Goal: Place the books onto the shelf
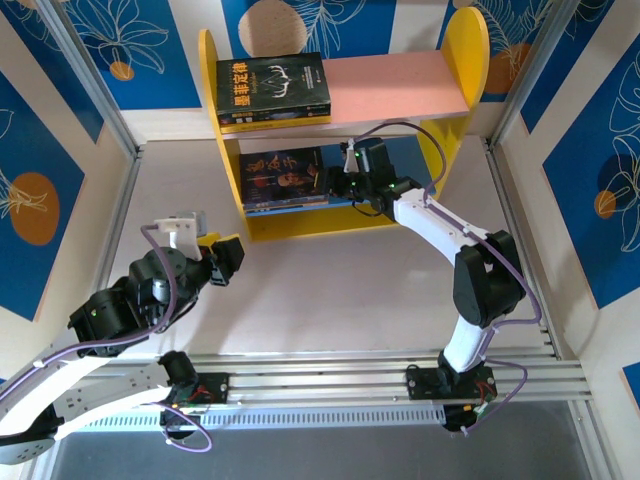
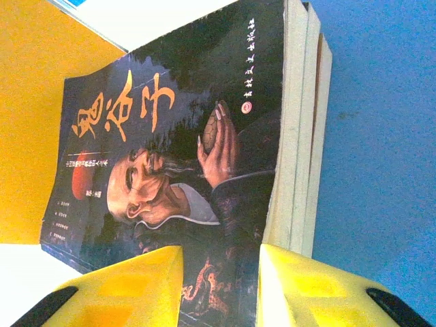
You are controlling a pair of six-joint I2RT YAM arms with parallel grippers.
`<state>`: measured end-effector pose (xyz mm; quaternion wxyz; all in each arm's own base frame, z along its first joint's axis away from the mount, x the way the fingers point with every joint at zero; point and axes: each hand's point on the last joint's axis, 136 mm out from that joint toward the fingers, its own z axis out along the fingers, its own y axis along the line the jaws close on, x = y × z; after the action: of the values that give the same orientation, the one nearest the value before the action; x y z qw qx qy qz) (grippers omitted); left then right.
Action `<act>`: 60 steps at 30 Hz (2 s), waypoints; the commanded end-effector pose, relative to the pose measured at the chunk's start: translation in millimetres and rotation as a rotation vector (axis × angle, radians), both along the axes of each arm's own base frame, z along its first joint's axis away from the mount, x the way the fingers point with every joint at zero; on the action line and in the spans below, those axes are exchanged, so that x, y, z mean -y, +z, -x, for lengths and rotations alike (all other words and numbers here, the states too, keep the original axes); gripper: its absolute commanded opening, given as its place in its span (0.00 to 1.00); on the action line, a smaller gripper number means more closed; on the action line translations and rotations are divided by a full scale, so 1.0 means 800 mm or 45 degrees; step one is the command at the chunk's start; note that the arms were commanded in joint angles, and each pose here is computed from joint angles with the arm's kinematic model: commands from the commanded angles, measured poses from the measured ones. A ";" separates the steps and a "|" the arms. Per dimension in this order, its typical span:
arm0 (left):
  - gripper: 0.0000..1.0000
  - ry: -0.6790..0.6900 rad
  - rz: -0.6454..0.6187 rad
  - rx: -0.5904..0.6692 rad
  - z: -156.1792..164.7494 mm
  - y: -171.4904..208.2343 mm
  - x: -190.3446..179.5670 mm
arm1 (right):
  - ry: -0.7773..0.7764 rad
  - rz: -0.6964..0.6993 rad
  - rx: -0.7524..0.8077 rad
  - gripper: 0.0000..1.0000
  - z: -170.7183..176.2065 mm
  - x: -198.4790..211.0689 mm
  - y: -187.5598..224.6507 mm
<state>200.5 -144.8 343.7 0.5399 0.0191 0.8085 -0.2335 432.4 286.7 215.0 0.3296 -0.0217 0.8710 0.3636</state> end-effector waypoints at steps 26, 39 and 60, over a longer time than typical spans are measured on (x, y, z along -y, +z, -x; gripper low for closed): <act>0.52 0.012 -0.051 0.001 -0.002 -0.005 -0.004 | 0.142 -0.157 -0.005 0.35 0.010 -0.036 0.010; 0.56 -0.004 -0.106 -0.025 -0.004 -0.014 0.001 | 0.120 -0.112 -0.002 0.38 0.016 -0.020 0.002; 0.89 0.047 -0.297 -0.100 -0.045 -0.057 0.011 | -0.054 0.217 0.223 0.68 0.109 0.119 0.035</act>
<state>230.4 -152.8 300.0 0.5030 0.0482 0.8528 -0.1322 359.9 210.3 254.9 0.4088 -0.0550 0.8540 0.3171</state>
